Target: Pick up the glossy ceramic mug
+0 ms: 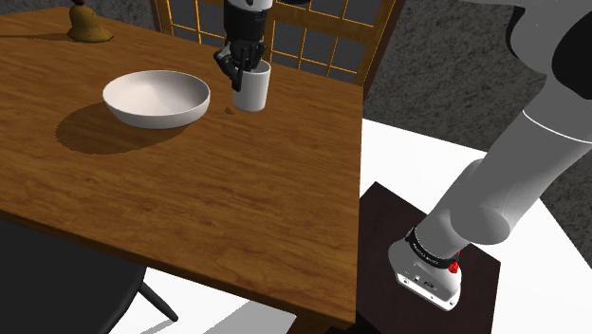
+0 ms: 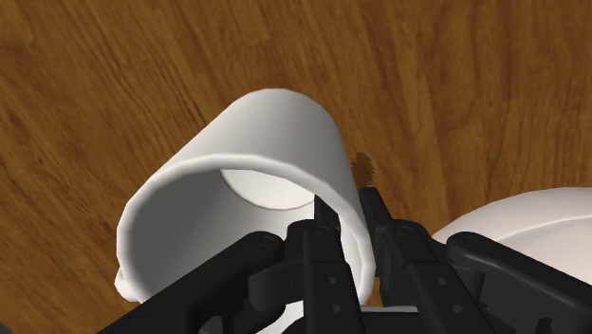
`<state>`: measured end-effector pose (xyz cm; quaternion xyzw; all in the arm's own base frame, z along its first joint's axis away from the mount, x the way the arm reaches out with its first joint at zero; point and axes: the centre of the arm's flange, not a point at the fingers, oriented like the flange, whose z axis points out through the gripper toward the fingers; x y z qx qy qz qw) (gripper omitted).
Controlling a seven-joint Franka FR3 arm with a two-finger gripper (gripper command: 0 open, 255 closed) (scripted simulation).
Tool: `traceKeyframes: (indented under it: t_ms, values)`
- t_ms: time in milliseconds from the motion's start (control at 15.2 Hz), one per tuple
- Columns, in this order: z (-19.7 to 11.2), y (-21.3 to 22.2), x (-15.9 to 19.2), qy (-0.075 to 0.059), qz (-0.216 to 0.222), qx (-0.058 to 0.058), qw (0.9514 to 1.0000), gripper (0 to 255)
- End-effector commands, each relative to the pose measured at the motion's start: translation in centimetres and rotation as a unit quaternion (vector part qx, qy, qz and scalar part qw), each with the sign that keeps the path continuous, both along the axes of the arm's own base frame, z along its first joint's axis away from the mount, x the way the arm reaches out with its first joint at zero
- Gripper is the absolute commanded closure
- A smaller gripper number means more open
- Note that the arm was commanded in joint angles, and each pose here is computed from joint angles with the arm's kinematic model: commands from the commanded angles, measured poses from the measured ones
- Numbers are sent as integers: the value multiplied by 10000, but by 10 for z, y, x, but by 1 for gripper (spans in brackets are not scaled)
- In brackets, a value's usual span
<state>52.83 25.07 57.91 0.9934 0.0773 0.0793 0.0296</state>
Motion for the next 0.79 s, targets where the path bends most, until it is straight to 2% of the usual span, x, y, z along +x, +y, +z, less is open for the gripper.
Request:
traceKeyframes:
  t_ms: [0,726]
  values:
    - [9,0,0,-1,0,0,10000,255]
    - [67,0,0,-1,0,0,10000,255]
